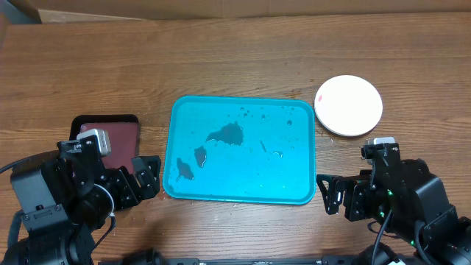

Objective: Clean dirty plates on tray and stack at the side

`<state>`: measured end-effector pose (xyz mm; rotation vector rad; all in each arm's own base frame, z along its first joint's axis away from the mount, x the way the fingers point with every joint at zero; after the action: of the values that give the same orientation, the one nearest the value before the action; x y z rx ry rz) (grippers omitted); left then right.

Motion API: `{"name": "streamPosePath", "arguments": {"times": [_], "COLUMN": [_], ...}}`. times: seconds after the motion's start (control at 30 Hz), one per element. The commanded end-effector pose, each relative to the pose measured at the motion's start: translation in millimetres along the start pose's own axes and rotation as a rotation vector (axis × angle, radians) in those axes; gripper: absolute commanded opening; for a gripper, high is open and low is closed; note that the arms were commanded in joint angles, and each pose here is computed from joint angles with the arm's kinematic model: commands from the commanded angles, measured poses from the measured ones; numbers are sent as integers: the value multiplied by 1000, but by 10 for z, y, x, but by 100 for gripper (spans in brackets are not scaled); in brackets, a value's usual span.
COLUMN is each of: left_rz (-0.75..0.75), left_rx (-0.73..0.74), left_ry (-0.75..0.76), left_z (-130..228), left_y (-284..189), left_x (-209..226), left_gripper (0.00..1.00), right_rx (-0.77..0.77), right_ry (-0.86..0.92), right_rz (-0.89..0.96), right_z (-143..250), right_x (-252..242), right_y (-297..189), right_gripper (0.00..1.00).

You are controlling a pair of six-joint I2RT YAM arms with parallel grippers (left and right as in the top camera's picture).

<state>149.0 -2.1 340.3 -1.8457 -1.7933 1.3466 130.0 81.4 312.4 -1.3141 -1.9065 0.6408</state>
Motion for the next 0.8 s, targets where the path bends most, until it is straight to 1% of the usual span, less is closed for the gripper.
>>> {"name": "streamPosePath", "arguments": {"times": [0.0,0.03,0.2,0.3,0.4,0.47,0.63,0.77], "left_rz": [-1,-1,-1,-1,-1,-1,-1,-1], "left_rx": [4,4,4,3,4,4,4,4], "left_ry": [20,20,20,20,20,20,20,20], "left_z": [8,8,8,7,8,8,8,8], "left_y": [14,14,14,14,14,14,14,14], "left_x": [3,3,3,3,3,3,2,2], "left_gripper": [100,100,99,100,100,100,100,100], "right_rx": [-13,-21,-158,-258,-390,-475,-623,-729], "right_ry": [2,14,107,74,19,21,37,-5], "right_rz": [19,23,40,8,-23,-26,21,-7], "right_z": [4,-2,10,99,139,187,328,342], "right_x": [-39,-57,-273,-389,-480,-564,-784,-810], "right_y": [8,13,128,257,360,415,584,677], "right_gripper": [100,100,100,100,100,100,100,100]}}
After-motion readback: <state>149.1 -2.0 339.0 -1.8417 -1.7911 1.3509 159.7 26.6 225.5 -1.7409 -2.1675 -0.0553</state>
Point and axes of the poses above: each gripper's point midway between its finger pads, its own y axis out along the fingers, its own x axis along the line the jaws close on, z = x × y, the point moved 6 cm from there along -y, back along the fingers, and after that the axes turned 3 degrees about -y, right-handed, at the moved point
